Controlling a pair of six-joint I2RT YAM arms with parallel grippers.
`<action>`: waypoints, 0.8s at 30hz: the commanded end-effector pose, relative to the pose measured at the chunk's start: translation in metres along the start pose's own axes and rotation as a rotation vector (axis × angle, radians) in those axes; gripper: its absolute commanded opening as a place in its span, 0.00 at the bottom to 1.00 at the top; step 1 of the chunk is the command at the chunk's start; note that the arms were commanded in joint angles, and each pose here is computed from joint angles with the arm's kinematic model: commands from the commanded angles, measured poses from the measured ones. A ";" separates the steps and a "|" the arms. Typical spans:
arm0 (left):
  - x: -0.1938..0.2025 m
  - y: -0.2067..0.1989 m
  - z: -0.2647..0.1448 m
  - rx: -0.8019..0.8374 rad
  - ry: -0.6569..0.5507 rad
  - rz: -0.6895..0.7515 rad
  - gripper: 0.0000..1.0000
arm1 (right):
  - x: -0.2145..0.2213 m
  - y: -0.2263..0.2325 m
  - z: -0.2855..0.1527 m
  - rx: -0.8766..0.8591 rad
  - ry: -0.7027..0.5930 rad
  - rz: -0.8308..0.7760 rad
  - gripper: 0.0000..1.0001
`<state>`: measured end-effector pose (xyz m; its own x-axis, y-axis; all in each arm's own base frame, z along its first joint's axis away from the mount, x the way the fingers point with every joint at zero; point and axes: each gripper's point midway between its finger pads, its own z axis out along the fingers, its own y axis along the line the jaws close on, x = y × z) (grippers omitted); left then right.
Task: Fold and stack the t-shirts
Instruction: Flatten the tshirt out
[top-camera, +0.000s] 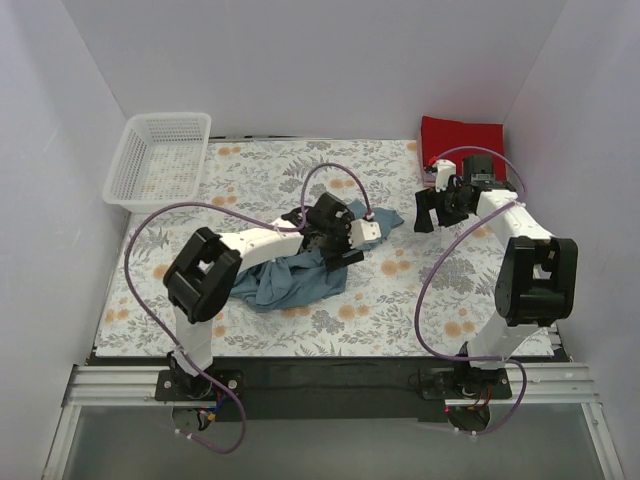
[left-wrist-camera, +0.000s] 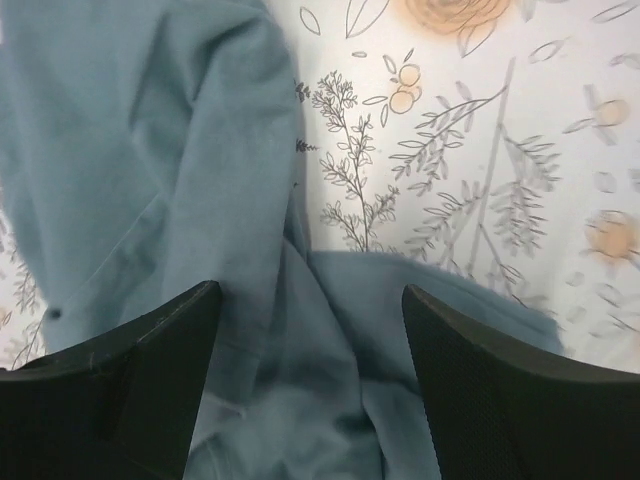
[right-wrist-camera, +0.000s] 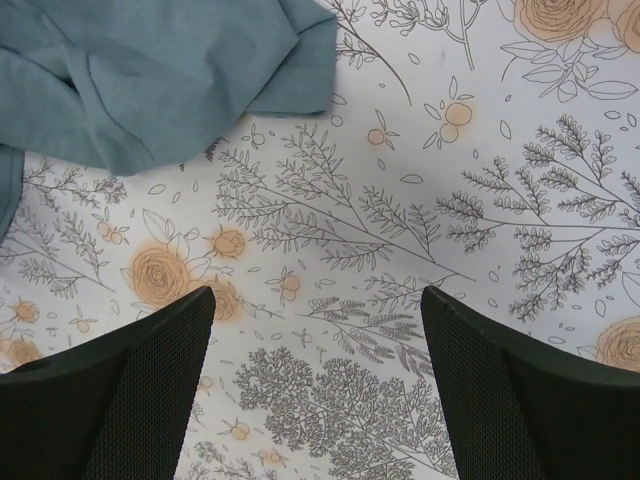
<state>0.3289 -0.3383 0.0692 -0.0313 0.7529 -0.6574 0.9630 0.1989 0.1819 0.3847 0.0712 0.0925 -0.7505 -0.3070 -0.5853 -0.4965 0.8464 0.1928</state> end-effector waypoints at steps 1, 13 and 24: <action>-0.009 0.038 0.010 -0.171 0.045 0.112 0.71 | -0.005 0.017 -0.021 -0.045 -0.054 -0.005 0.89; -0.086 0.066 -0.147 -0.350 -0.235 -0.066 0.00 | 0.003 0.062 -0.029 -0.175 -0.130 0.003 0.85; -0.104 0.044 -0.201 -0.196 -0.433 -0.505 0.00 | -0.015 0.159 -0.041 -0.660 -0.246 -0.078 0.91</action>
<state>0.3228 -0.2710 0.3134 -0.1073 0.3245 -0.9398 0.8005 0.5888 0.1119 0.3144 0.1565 0.1268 -0.7205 -0.2117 -0.6603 -0.6418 0.5640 0.5196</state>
